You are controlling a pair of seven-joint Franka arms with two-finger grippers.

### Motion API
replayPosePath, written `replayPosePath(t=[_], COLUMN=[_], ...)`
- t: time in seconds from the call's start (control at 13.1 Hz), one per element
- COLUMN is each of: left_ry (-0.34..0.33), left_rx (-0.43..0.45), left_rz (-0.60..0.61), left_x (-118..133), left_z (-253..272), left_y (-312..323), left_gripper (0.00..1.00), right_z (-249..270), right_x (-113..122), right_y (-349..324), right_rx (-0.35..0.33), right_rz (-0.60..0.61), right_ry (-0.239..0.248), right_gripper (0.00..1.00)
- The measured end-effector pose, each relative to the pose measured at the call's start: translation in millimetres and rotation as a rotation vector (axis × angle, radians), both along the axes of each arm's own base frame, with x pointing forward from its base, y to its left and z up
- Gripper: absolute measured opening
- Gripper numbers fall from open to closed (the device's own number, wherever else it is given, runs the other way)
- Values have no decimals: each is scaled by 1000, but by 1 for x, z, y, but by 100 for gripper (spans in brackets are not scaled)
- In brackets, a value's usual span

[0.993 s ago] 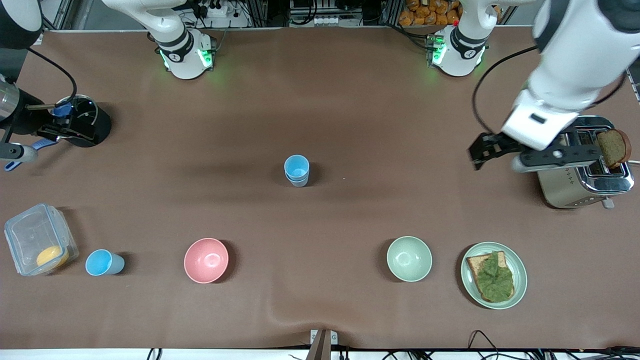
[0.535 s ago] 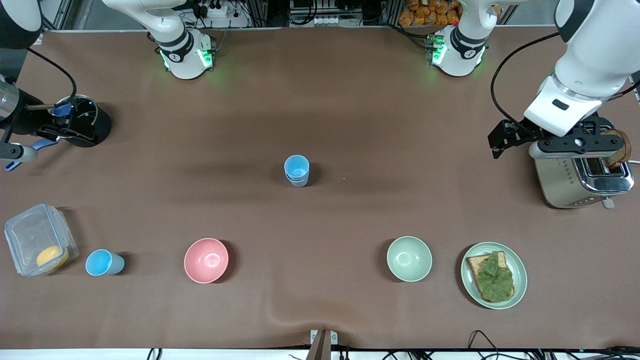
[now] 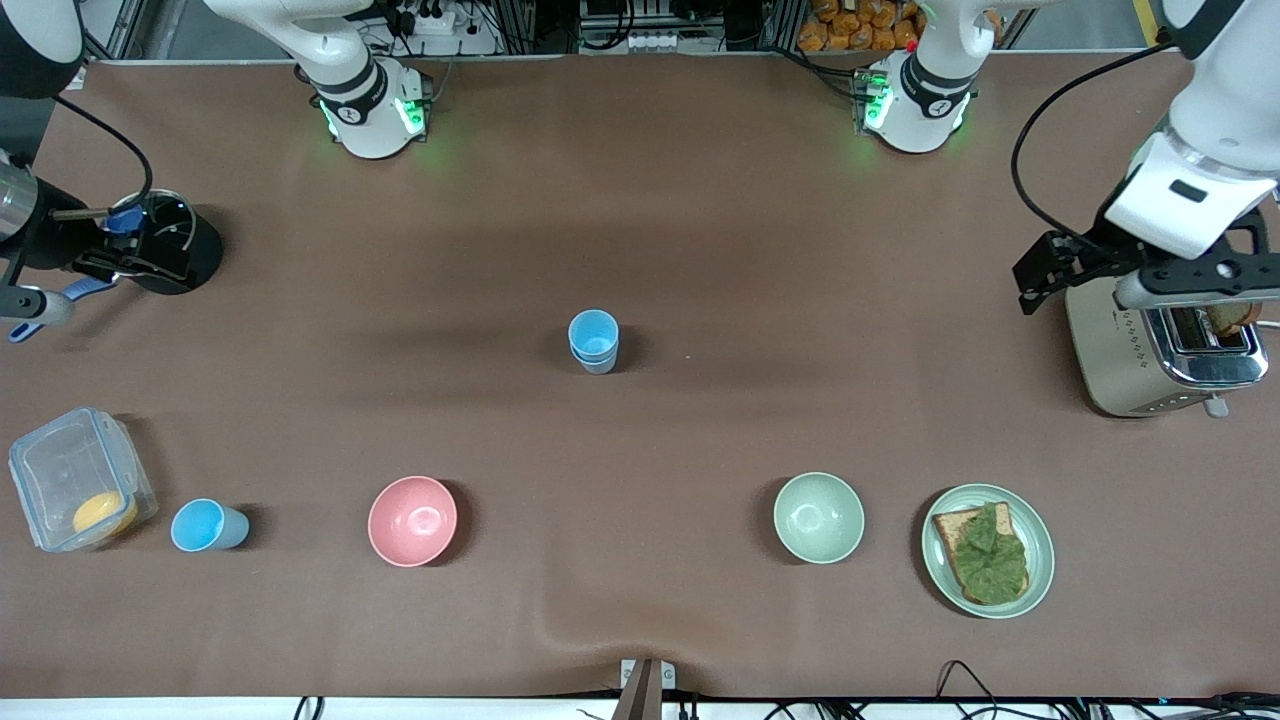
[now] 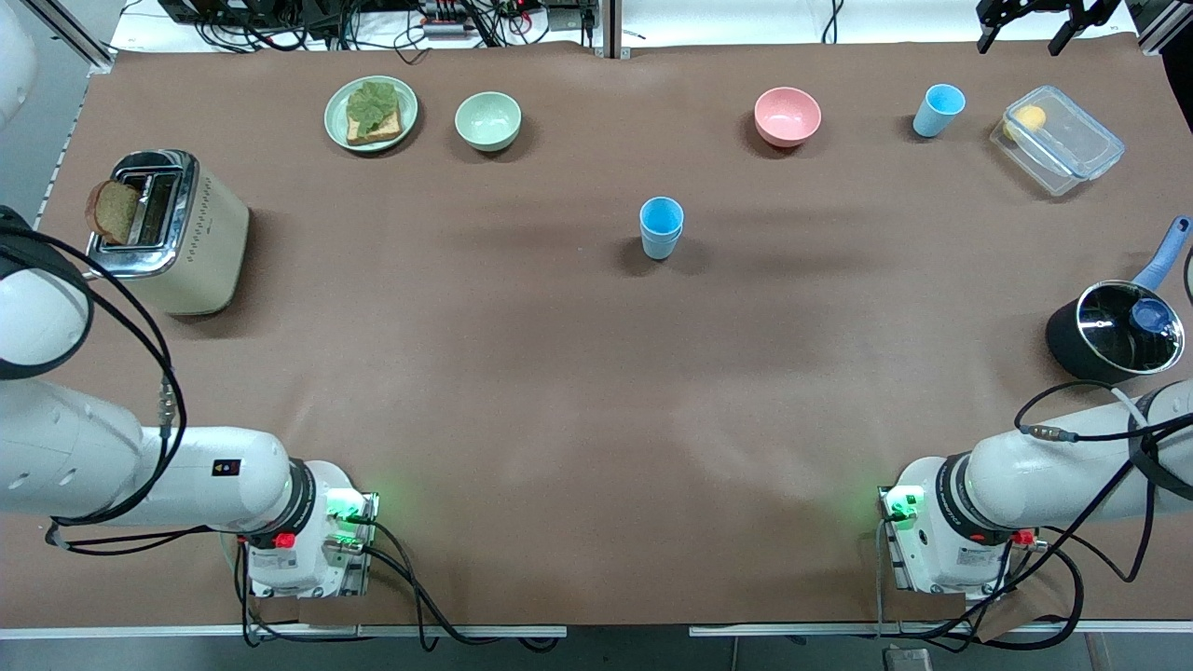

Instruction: Stack blue cups with both arms

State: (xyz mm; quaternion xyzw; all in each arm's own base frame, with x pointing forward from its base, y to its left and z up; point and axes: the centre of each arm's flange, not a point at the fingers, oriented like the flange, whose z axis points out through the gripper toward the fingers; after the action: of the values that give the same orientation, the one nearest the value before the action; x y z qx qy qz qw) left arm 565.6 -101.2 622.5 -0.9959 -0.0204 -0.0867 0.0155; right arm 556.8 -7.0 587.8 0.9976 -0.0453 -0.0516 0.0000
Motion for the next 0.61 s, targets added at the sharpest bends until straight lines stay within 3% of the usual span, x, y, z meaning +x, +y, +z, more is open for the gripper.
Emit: replayPosePath(t=[0.61], left_ry=[84], left_rx=[-60], left_rz=[42], left_x=[1], left_z=[5], left_y=[18], left_gripper=[100], right_z=[0], right_x=[0], right_y=[-1], right_rx=[0], right_rz=[-1], right_ry=[0], right_gripper=[100])
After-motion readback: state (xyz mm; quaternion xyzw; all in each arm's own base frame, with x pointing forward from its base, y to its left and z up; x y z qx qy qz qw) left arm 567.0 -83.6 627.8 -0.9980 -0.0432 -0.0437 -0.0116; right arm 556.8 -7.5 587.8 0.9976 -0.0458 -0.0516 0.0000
